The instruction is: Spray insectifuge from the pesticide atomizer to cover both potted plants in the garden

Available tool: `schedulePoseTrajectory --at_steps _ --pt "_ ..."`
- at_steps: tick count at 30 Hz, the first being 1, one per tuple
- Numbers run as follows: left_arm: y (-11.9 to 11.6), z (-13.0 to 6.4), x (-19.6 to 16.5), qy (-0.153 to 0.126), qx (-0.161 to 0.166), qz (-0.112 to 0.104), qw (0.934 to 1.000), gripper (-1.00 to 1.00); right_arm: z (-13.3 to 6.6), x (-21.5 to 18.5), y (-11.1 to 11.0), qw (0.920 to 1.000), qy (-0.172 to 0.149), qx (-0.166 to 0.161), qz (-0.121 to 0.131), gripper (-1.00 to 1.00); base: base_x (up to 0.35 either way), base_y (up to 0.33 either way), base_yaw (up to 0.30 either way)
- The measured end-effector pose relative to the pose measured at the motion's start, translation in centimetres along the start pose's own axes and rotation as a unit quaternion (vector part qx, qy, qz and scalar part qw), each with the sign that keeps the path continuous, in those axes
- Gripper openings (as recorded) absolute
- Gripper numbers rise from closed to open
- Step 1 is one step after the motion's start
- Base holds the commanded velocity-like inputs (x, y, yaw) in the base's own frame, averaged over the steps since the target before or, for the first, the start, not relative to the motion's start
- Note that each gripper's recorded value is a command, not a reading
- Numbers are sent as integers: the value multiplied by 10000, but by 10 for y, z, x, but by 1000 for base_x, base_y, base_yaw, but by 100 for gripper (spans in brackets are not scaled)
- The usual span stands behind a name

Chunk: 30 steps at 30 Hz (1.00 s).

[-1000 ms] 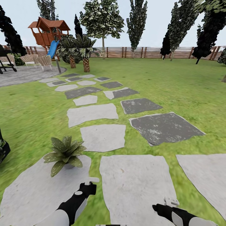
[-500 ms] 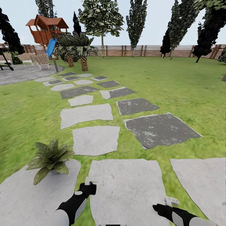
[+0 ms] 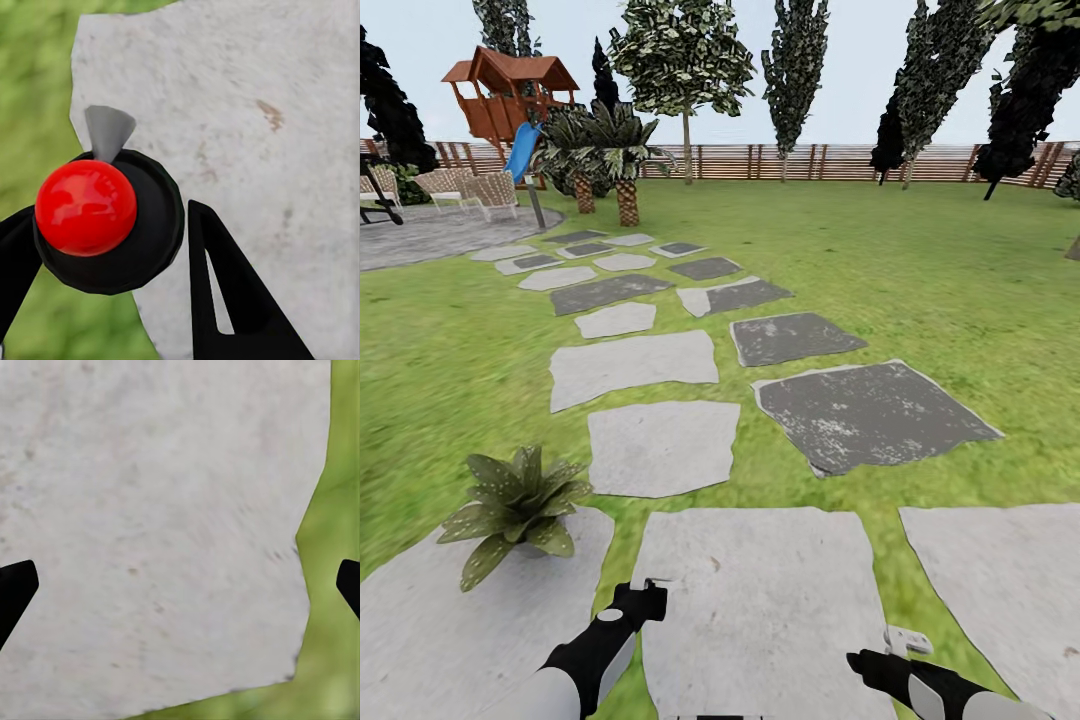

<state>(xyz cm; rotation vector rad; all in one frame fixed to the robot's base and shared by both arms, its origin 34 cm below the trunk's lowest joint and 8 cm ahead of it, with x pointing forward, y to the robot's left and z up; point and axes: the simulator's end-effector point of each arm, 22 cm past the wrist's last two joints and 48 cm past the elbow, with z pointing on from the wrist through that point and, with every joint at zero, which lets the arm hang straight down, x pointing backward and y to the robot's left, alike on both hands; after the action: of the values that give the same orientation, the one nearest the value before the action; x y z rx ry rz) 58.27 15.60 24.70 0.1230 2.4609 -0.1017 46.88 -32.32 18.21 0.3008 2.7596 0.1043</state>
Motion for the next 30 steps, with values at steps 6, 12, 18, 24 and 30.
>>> schedulePoseTrajectory --at_steps 6,12,18,24,30 --pt "0 -4 -5 3 1 1 10000 -100 -5 -4 2 10000 4 -7 -5 100 0 0 0" --pt "0 -12 -17 4 1 0 10000 -100 -16 -11 8 10000 10 -21 -20 100 0 0 0" --pt "0 -16 -22 6 1 0 10000 -100 -22 -15 9 10000 1 -25 -13 100 0 0 0" --pt "-1 -17 -22 9 11 4 10000 -100 -22 -15 9 10000 2 -32 2 100 0 0 0" --pt "-8 -18 -23 8 62 13 10000 -100 -24 -18 10 10000 -30 -46 27 100 0 0 0"
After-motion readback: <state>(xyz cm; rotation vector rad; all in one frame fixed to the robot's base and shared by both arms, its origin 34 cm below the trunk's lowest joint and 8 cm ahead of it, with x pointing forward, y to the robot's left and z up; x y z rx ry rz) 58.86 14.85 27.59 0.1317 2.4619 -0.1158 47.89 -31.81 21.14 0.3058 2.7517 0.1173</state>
